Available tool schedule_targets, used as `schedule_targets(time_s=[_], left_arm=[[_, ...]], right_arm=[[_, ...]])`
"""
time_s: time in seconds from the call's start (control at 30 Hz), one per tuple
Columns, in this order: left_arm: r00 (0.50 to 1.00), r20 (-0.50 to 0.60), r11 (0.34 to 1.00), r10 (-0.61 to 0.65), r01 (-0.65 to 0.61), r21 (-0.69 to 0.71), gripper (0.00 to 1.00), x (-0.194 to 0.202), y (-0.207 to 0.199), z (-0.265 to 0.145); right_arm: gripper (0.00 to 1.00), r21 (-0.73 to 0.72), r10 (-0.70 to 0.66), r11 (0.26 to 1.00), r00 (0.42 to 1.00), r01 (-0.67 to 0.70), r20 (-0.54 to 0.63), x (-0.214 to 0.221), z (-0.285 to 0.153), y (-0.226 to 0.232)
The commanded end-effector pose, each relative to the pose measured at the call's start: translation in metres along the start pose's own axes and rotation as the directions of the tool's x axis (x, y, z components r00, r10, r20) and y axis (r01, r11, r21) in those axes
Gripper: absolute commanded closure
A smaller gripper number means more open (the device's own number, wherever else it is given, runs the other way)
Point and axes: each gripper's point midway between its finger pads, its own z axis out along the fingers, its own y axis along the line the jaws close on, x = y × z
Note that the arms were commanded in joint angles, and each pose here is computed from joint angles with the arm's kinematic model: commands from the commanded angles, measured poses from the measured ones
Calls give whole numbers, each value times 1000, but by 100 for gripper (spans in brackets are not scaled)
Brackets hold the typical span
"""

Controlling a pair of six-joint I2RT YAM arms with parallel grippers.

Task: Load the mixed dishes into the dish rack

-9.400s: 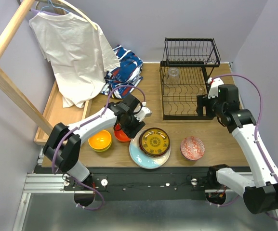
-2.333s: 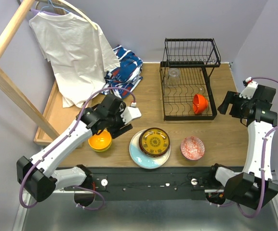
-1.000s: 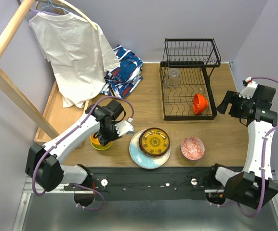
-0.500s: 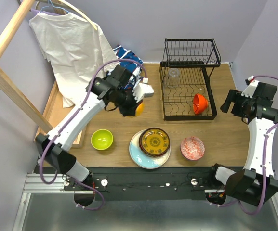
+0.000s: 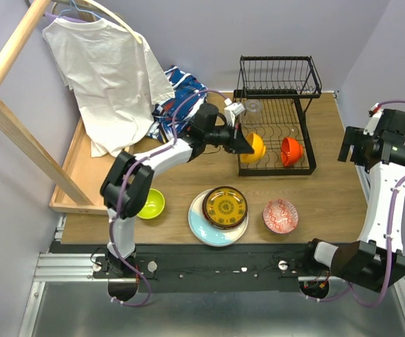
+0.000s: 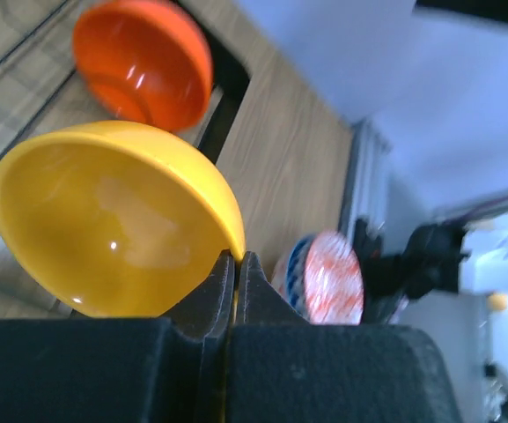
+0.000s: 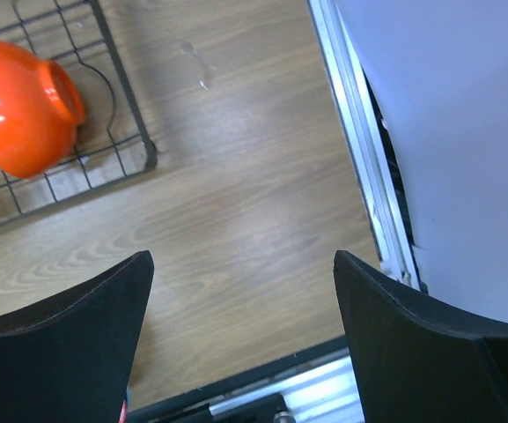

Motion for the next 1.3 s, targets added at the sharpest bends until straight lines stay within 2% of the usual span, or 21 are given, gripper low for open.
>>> schedule_targets(time_s=[0.0,0.13,0.33,0.4,0.67,0.93,1.27], left_arm=[[968,249,959,-46,-27,281,100,-71,-57,17],[954,269,953,-131,46,300,100,-73,-38,39],[908,334,924,-252,122,363,100,-81,-17,58],[899,356,916,-254,106,386,100,-87,-20,62],[863,388,910,-324,172,378,100,-79,1,81],[867,359,909,-346,215,357,100,-60,11,104],[868,344,904,-359,232,358,100,-49,19,107]], right_arm=[[10,81,-17,996,998,22,-60,12,-14,-16],[10,96,-7,995,998,13,-68,13,-19,-19],[10,122,-13,992,996,23,-89,11,-23,-24],[10,133,-26,990,995,39,-96,10,-24,-27],[10,155,-51,986,993,68,-109,0,-29,-34],[10,151,-55,986,992,72,-118,1,-29,-34],[10,142,-51,987,990,69,-131,10,-26,-31]])
